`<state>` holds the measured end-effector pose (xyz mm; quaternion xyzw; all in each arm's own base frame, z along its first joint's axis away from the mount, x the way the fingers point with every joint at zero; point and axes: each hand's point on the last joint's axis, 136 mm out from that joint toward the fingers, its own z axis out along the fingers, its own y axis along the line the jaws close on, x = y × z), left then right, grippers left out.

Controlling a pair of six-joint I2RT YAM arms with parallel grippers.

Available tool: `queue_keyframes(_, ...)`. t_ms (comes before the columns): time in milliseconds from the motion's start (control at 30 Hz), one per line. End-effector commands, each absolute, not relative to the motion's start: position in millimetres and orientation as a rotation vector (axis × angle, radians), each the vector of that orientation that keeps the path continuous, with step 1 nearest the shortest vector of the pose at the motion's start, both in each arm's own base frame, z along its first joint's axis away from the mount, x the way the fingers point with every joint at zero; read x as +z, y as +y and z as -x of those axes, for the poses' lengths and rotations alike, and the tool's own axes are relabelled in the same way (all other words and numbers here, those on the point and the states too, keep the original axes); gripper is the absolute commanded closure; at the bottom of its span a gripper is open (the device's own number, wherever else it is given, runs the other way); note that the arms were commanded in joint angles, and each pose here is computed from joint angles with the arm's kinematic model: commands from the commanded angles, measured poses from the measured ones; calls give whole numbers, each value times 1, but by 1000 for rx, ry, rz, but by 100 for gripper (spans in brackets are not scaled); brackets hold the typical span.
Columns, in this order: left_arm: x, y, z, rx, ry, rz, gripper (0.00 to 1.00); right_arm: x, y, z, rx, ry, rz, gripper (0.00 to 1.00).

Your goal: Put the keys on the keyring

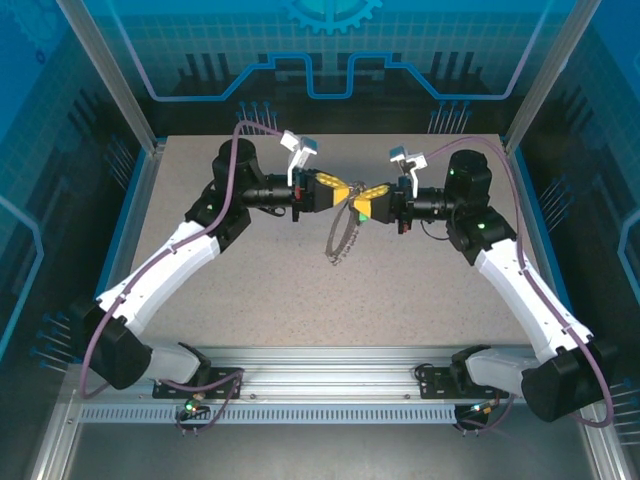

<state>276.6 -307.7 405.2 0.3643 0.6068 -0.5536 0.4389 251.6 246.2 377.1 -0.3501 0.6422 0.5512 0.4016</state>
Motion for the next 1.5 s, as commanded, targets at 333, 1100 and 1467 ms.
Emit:
queue_keyframes(333,423,-308,-269,-1363,1386,-830,100,369,271,-253,1430,1629,891,100)
queue_keyframes(1100,442,-297,-273,-1376,1291,-691,100,380,211,-227,1259,1634,742,62)
queue_keyframes(1467,449,-295,-269,-1435,1232,-655,100,434,209,-247,1244,1502,641,61)
